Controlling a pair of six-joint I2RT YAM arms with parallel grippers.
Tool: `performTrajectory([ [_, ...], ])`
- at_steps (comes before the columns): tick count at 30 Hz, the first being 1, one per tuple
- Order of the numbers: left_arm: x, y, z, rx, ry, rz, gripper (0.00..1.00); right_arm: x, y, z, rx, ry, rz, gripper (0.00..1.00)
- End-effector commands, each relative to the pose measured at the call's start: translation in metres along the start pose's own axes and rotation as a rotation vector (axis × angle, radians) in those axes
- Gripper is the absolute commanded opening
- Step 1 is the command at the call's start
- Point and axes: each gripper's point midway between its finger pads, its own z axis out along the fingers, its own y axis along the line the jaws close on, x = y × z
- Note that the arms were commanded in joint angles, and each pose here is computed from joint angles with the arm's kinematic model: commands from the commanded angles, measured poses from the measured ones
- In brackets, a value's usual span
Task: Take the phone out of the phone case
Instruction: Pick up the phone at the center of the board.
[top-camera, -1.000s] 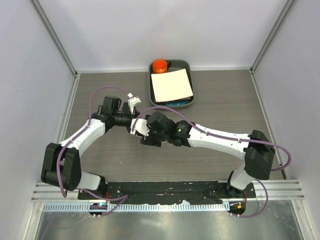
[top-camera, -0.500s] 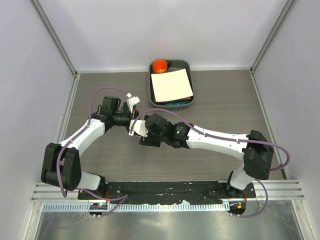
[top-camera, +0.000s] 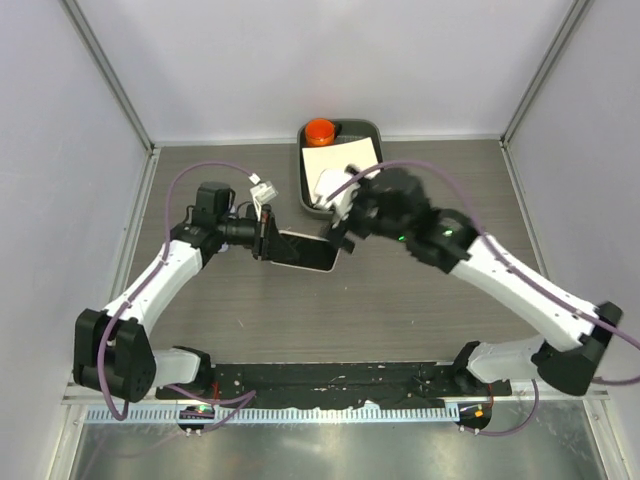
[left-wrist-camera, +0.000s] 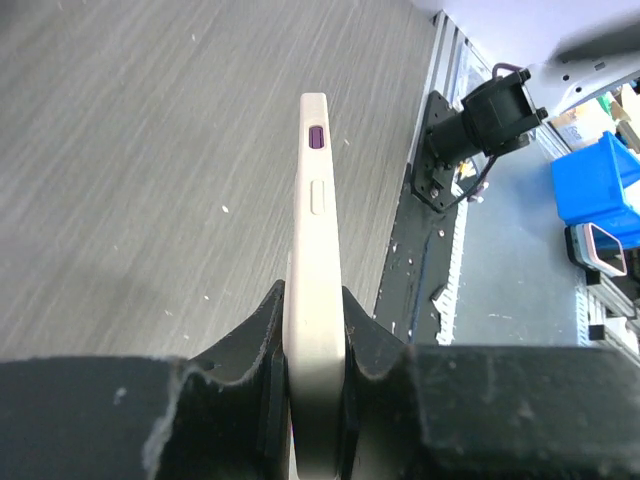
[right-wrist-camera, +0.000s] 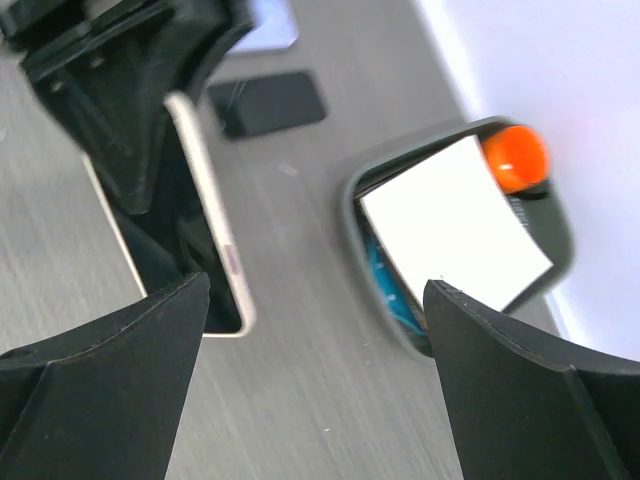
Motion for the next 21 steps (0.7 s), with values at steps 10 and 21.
performTrajectory([
  [10,-0.132,-0.082,-0.022,0.220,-0.337,0.212,0.00,-0.051,-0.079,-0.079,-0.006,-0.425,0.460,0.92],
  [21,-0.118,-0.079,-0.027,0.185,-0.520,0.172,0.00,-0.068,-0.108,-0.072,-0.226,-0.688,0.836,0.83],
])
